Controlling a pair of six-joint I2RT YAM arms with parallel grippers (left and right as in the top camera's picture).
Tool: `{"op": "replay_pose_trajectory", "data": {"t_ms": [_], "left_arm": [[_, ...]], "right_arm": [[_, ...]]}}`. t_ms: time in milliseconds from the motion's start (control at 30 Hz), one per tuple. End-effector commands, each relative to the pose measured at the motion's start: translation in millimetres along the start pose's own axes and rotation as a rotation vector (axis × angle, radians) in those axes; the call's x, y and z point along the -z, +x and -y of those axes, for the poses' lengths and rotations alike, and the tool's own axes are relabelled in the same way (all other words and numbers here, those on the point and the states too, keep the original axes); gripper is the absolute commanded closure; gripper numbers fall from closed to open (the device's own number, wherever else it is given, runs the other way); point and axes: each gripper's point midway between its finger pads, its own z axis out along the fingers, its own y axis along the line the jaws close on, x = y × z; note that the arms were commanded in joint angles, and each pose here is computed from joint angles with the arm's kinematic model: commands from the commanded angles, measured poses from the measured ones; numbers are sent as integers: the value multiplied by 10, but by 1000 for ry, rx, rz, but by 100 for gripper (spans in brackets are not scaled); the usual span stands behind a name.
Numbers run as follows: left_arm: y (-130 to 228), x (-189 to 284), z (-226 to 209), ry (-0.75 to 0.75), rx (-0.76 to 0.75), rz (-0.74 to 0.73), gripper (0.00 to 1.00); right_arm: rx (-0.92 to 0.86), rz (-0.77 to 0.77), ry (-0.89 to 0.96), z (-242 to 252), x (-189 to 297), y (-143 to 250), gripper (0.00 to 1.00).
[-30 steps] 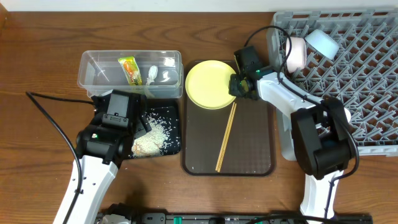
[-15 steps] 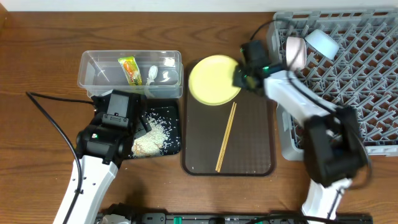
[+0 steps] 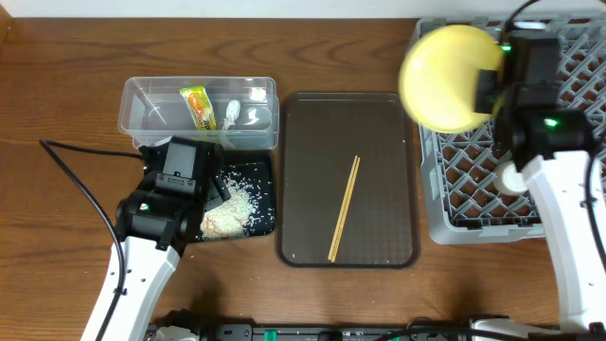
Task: Sort waste into correct bins and load items into the dishwasher rack
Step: 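Lift the yellow plate and stand it upright in the dish rack, then reach the right gripper to the chopsticks on the brown tray and grasp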
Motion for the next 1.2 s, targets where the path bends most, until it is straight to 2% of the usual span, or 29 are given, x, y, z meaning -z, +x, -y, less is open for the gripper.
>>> {"op": "replay_pose_trajectory", "data": {"t_ms": [0,67,133,500,900,933,1000,1033,1133,1167], "left_arm": [[-39,14,-36,-18,12,17,12],[-39,14,-36,-18,12,17,12],[-39,14,-36,-18,12,17,12],[-37,14,-36,-18,11,16,12],[-32,14,-39,-19,11,14,12],[-31,14,-40,-20,11,13,12],[-30,14,-41,-20,10,13,12],[-30,14,-41,-20,10,13,12],[-30,14,-41,-20,10,13,12],[-29,14,-42,-21,10,13,12]], "right_arm": [[189,-39,262,567,101,24,99],[202,-84,396,796,145,93,99],[219,-117,452,878,157,153,99],[117,-194,450,720,-137,439,99],[151,-243,340,184,-485,607,98],[128,-241,322,125,-502,618,94],[88,-242,273,25,-521,637,64],[79,-244,239,-28,-526,644,57],[35,-234,157,-141,-487,609,45],[17,-224,115,-192,-451,576,44]]}}
